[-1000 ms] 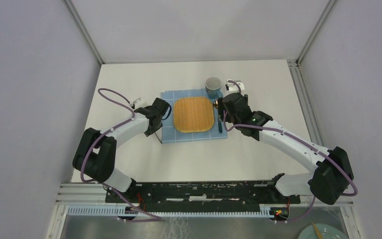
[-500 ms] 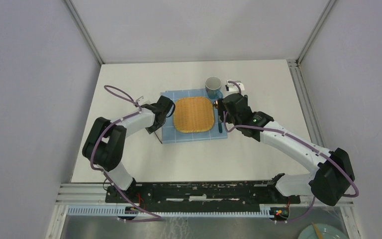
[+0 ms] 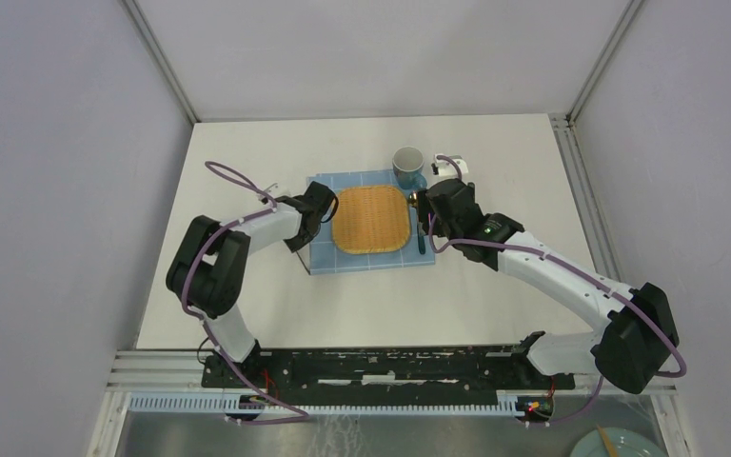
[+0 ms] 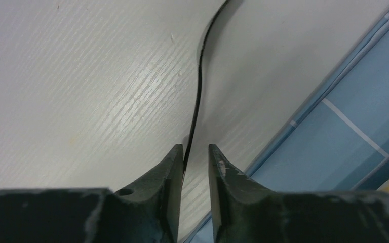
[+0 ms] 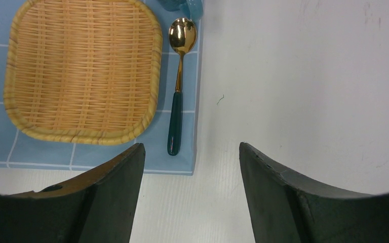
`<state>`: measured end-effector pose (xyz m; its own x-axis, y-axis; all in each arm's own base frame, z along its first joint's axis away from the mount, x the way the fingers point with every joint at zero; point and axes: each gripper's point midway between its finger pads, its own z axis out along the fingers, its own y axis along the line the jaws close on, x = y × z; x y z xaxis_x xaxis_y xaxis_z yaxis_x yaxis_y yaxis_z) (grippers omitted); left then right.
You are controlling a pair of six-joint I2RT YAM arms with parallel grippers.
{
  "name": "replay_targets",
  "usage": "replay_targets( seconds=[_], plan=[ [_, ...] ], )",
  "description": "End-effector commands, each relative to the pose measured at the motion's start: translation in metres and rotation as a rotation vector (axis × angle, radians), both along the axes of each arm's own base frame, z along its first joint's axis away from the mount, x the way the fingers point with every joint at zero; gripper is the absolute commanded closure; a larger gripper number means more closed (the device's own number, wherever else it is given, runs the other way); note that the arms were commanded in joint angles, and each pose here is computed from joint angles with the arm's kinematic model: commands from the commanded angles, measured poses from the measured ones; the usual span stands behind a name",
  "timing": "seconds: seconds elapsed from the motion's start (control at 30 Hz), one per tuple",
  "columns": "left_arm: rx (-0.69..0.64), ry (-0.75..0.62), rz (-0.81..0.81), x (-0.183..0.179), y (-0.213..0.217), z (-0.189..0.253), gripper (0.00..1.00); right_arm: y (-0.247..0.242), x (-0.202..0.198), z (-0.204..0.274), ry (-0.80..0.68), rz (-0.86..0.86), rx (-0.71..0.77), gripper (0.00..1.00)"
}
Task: Set the dinner table for one person
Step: Adjust the fork at the center of the board.
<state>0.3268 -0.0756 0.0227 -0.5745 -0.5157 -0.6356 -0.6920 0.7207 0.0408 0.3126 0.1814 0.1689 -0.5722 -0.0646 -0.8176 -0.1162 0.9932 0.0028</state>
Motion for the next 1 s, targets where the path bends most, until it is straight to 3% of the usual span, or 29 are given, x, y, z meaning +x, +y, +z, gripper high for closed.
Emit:
replay_targets(
  seconds=[0.0,0.13,0.3,0.7,0.97],
  plan=[
    [-0.009,-0.078,0.066,0.015,0.002,0.01,0.71,0.0,0.003,0.008,-0.026,-0.01,0.026,0.26],
    [-0.013,-0.071,0.067,0.013,0.003,0.008,0.88,0.0,0.003,0.007,-0.026,-0.011,0.025,0.26],
    [-0.002,-0.08,0.036,0.013,0.004,0.015,0.98,0.0,0.004,0.004,-0.021,-0.014,0.026,0.26],
    [0.086,-0.131,-0.135,0.019,0.016,0.06,0.98,0.004,0.006,-0.006,-0.001,-0.016,0.036,0.26],
    [0.155,-0.066,-0.172,0.013,0.03,0.063,0.98,0.006,0.007,-0.006,-0.003,-0.018,0.042,0.26]
  ],
)
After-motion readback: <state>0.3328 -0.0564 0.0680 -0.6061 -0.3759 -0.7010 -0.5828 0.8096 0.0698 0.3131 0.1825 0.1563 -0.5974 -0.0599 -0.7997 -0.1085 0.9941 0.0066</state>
